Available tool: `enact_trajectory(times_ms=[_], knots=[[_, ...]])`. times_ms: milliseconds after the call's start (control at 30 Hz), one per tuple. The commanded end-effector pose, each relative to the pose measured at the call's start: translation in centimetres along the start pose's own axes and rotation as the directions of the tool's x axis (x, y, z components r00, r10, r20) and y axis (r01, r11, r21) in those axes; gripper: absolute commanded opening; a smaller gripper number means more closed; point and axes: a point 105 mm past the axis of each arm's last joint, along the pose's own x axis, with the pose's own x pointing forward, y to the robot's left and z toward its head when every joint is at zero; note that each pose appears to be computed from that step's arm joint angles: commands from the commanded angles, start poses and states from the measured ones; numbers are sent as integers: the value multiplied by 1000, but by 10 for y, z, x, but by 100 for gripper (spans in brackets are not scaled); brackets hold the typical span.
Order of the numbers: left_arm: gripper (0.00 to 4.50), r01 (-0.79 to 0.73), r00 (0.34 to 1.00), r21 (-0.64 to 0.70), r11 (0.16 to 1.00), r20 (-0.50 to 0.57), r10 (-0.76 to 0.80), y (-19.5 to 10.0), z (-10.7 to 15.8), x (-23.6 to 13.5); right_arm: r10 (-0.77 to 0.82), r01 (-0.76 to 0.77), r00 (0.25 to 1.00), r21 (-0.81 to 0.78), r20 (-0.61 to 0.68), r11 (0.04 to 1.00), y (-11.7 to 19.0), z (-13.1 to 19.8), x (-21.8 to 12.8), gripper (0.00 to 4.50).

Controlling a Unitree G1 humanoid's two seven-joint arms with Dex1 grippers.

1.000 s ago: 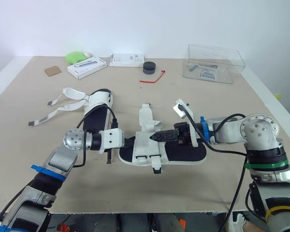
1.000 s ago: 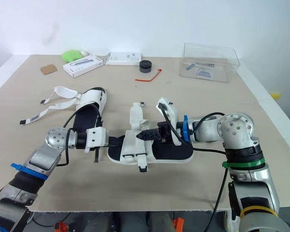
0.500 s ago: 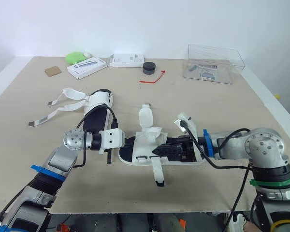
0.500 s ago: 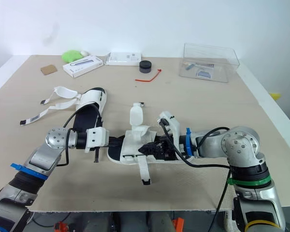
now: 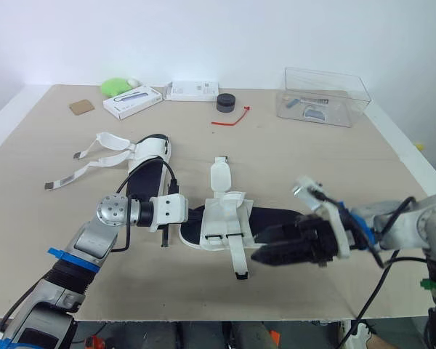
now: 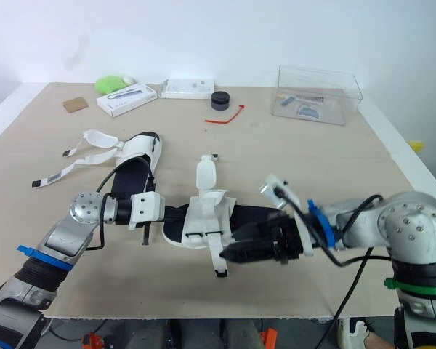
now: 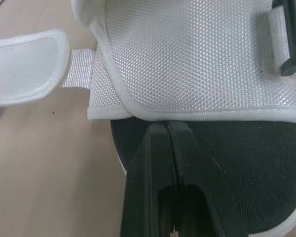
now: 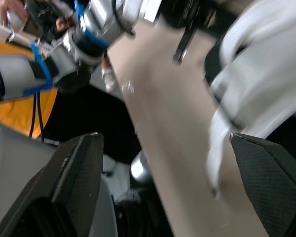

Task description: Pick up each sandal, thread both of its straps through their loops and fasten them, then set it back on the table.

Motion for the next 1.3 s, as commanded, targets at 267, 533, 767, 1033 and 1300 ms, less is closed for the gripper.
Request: enact_trajectory(times_ms=[267,533,767,1033,1300], knots=[[0,50,999,2,999,-17,-50,-5,-3,3,-123,123,992,2,-1,992,-23,-12,22,445],[0,50,999,0,999,-22,-50,-6,-4,2,-113,113,994,22,4,993,-26,-11,28,267],[0,51,998,-1,999,-23,-51,-5,-4,3,-102,102,995,35,19,994,-21,-10,35,8],[0,60,998,4,998,-22,-60,-4,-4,4,-96,97,994,27,-54,995,-15,-24,32,8],[0,72,997,11,997,-24,-72,-7,-5,5,90,-81,989,76,-121,994,15,-40,26,8]])
